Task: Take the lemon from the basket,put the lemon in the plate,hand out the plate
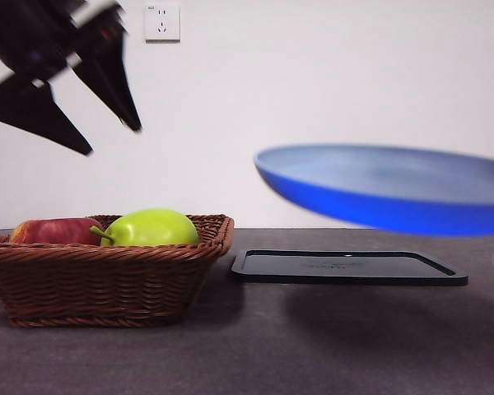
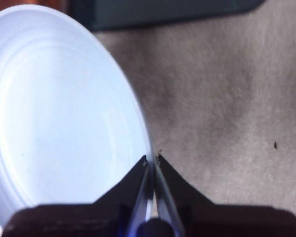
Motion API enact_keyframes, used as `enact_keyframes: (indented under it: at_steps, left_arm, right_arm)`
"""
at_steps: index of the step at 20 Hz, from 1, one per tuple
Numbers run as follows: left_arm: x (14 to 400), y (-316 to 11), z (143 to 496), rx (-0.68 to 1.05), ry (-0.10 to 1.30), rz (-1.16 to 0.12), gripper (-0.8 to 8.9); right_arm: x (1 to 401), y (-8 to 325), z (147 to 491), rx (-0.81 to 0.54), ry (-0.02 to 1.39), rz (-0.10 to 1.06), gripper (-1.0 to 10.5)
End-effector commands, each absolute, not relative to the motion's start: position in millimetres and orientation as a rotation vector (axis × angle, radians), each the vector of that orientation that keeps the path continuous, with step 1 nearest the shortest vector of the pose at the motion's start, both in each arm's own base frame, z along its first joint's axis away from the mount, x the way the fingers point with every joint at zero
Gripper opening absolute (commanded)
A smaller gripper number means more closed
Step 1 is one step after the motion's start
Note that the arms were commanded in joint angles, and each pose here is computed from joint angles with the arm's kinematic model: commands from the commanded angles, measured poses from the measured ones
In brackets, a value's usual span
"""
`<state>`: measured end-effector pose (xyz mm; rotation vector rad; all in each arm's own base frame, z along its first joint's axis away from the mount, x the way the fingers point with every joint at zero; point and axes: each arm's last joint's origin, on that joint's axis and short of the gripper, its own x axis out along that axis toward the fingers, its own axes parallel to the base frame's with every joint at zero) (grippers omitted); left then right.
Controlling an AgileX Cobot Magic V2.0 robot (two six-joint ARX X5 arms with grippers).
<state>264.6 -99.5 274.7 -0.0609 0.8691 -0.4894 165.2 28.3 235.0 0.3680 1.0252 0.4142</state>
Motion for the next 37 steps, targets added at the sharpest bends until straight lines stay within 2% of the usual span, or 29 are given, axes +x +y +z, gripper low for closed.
enact_keyframes:
  at_steps: [1, 4, 7, 12, 13, 14, 16, 19, 22, 23, 25, 27, 31, 37]
  left_arm:
    - [282, -114, 264, 0.045, 0.894, -0.483, 3.88]
    - [300, -129, 244, 0.082, 0.949, -0.48, 3.88]
    - [315, -140, 218, 0.157, 0.982, -0.413, 3.88]
    - [324, -147, 188, 0.171, 1.053, -0.42, 3.87]
    - [324, -147, 188, 0.173, 1.048, -0.422, 3.83]
    - [324, -147, 188, 0.175, 1.05, -0.422, 3.21]
    - [323, -146, 187, 0.197, 1.065, -0.428, 1.25]
    - [318, -141, 199, 0.192, 1.055, -0.423, 1.13]
    - [298, -132, 254, 0.16, 0.896, -0.439, 1.13]
    - [286, -131, 275, 0.136, 0.827, -0.477, 1.13]
    - [258, -135, 318, 0.023, 0.669, -0.657, 1.13]
    - [235, -149, 343, -0.055, 0.552, -0.805, 1.13]
    - [207, -204, 333, 0.001, 0.59, -0.995, 1.14]
    - [189, -268, 290, 0.132, 0.673, -1.061, 1.14]
  right_arm:
    - [159, 28, 245, 0.376, 0.975, 0.421, 0.0]
    - [151, 27, 251, 0.386, 0.941, 0.421, 0.0]
    - [147, 27, 254, 0.385, 0.922, 0.424, 0.0]
    - [147, 27, 254, 0.392, 0.928, 0.42, 0.0]
    - [147, 27, 254, 0.392, 0.928, 0.42, 0.0]
    - [147, 27, 254, 0.392, 0.928, 0.42, 0.0]
    - [147, 27, 254, 0.391, 0.927, 0.42, 0.0]
    - [147, 27, 254, 0.388, 0.926, 0.414, 0.0]
    - [153, 27, 249, 0.434, 0.971, 0.386, 0.0]
    - [157, 28, 246, 0.448, 0.995, 0.376, 0.0]
    - [167, 29, 236, 0.457, 1.062, 0.362, 0.0]
    - [176, 30, 226, 0.468, 1.127, 0.35, 0.0]
    - [183, 31, 219, 0.469, 1.151, 0.346, 0.0]
    - [183, 31, 219, 0.466, 1.146, 0.349, 0.0]
